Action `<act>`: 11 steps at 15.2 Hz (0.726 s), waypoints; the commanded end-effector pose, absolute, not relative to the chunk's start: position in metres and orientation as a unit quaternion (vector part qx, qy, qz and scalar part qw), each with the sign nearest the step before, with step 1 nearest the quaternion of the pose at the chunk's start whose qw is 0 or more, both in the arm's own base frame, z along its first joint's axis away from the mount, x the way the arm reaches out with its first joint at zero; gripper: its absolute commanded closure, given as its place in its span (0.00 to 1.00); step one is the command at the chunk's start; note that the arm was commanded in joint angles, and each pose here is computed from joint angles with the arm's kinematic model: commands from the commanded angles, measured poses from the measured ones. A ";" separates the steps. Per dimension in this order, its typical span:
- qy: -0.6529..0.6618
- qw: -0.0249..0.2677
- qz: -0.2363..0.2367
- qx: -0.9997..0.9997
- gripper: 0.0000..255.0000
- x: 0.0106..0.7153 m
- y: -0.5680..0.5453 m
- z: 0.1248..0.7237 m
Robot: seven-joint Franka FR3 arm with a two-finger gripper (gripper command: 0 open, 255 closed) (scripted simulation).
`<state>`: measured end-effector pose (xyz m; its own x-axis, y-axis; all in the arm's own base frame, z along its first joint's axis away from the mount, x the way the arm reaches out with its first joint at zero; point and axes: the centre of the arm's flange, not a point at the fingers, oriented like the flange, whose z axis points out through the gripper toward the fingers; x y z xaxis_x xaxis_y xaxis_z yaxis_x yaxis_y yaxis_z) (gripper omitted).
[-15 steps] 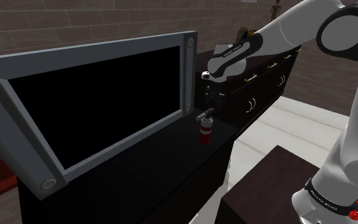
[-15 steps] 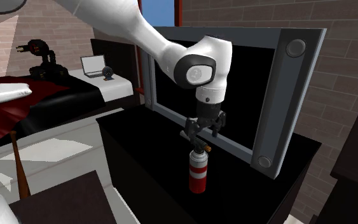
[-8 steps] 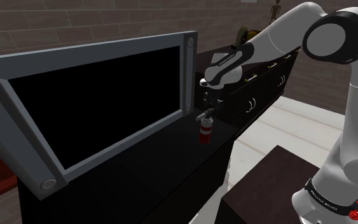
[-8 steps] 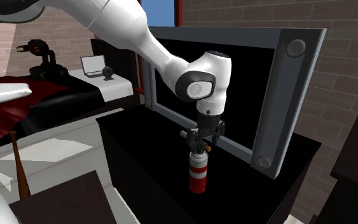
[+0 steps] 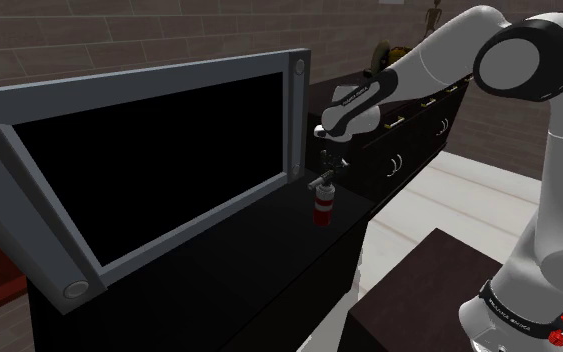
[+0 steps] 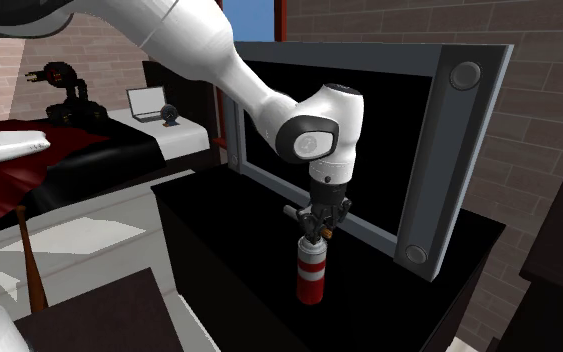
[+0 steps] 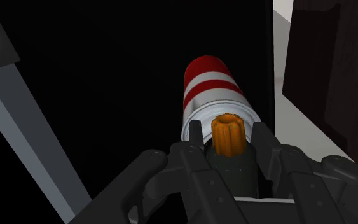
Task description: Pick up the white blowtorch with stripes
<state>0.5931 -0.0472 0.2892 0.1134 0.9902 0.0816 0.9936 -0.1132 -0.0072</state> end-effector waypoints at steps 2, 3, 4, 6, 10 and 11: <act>-0.665 0.030 -0.028 -0.745 1.00 0.593 -0.047 0.289; -0.665 0.030 -0.028 -0.745 1.00 0.593 -0.047 0.288; -0.665 0.030 -0.028 -0.745 1.00 0.593 -0.047 0.288; -0.665 0.030 -0.028 -0.745 1.00 0.593 -0.047 0.299; -0.665 0.030 -0.028 -0.745 1.00 0.593 -0.047 0.320; -0.665 0.030 -0.028 -0.745 1.00 0.593 -0.047 0.325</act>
<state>0.5942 -0.0470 0.3193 0.1131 0.9902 0.0815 0.9936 -0.1127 -0.0088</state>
